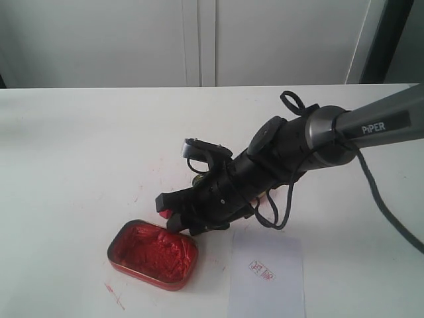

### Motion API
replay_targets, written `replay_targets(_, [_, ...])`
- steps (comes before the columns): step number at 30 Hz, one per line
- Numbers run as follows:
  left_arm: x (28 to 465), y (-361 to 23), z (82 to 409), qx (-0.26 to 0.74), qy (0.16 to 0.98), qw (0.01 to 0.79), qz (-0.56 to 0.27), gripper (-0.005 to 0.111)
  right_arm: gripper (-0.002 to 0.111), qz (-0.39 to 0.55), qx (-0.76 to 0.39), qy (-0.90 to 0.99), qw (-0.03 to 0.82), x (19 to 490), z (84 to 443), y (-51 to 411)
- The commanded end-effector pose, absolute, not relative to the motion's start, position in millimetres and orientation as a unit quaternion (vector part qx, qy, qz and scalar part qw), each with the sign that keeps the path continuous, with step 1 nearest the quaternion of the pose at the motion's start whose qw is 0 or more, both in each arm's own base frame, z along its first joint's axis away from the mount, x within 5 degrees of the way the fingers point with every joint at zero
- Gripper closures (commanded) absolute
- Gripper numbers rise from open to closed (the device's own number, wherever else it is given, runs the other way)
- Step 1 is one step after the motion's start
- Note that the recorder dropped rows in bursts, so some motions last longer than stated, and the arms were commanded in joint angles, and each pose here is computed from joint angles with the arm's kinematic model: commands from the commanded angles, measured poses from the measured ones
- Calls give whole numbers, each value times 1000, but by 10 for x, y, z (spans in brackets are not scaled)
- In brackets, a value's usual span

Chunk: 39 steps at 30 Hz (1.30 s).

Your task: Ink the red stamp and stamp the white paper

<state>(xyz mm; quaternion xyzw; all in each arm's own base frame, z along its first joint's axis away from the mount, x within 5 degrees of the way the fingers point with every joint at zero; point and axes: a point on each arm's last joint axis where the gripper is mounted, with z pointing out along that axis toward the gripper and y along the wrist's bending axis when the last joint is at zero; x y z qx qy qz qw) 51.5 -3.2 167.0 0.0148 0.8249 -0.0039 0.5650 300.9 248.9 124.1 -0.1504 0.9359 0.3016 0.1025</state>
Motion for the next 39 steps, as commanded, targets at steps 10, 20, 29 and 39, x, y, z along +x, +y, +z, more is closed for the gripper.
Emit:
replay_targets(10, [514, -37, 1658, 17, 824, 566, -7, 107, 75, 307, -162, 929, 126, 2983, 1531, 2463])
replay_targets(20, [514, -37, 1658, 17, 824, 566, -7, 107, 108, 310, -166, 928, 120, 2967, 1539, 2465])
replay_targets(29, [514, -37, 1658, 17, 824, 566, -7, 107, 108, 305, -197, 925, 114, 2922, 1607, 2446])
replay_targets(39, [514, -37, 1658, 17, 824, 566, -7, 107, 108, 262, -305, 906, 131, 2784, 1963, 2312])
